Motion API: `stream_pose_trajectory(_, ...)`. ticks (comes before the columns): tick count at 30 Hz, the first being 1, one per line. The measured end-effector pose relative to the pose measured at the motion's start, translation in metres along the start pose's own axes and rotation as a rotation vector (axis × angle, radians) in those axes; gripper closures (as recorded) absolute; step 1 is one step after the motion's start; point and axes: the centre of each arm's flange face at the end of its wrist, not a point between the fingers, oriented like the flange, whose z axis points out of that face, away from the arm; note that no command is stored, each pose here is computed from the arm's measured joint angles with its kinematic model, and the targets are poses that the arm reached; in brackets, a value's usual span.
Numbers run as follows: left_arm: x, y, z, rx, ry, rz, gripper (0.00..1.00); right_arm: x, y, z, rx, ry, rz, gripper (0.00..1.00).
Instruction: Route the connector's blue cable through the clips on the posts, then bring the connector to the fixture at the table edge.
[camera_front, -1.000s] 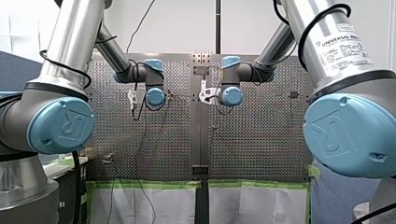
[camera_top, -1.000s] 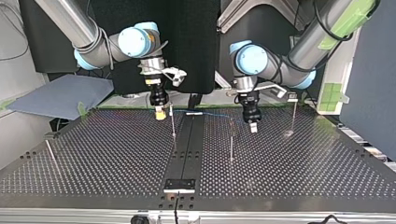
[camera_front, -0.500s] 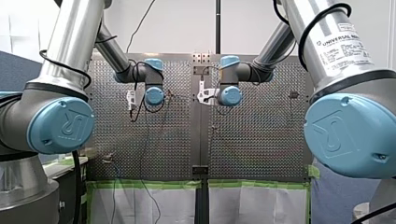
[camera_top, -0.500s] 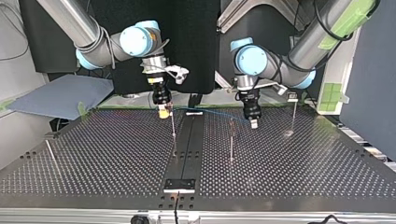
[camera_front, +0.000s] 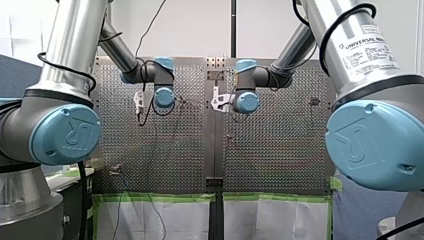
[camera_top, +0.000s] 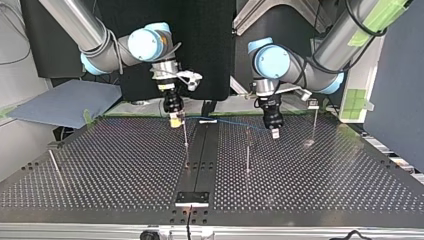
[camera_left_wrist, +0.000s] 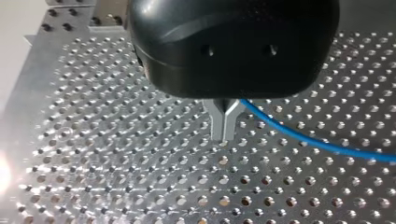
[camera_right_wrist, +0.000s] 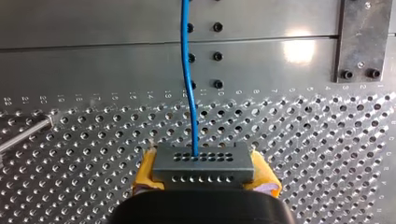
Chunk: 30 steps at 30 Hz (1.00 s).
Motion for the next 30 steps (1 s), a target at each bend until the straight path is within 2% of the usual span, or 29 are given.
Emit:
stream_pose_trajectory(8, -0.001, -0.002, 0.006, 0.020, -0.030, -0.016, 0.99, 0.001, 0.003, 0.002, -0.004, 0.000, 0.000, 1.00)
stream_pose_trajectory(13, 0.013, -0.004, 0.014, 0.044, -0.033, -0.018, 0.99, 0.002, 0.004, 0.002, -0.006, 0.002, 0.000, 1.00)
stream_pose_trajectory(17, 0.021, -0.002, 0.022, 0.046, -0.040, -0.030, 0.99, 0.003, 0.006, 0.004, -0.008, 0.004, 0.000, 1.00)
stream_pose_trajectory(22, 0.015, 0.002, 0.037, 0.044, -0.057, -0.041, 0.99, 0.008, 0.009, 0.008, -0.013, 0.012, 0.000, 1.00)
stream_pose_trajectory(30, 0.011, 0.009, 0.048, 0.049, -0.064, -0.041, 0.99, 0.016, 0.019, 0.016, -0.029, 0.024, 0.001, 1.00)
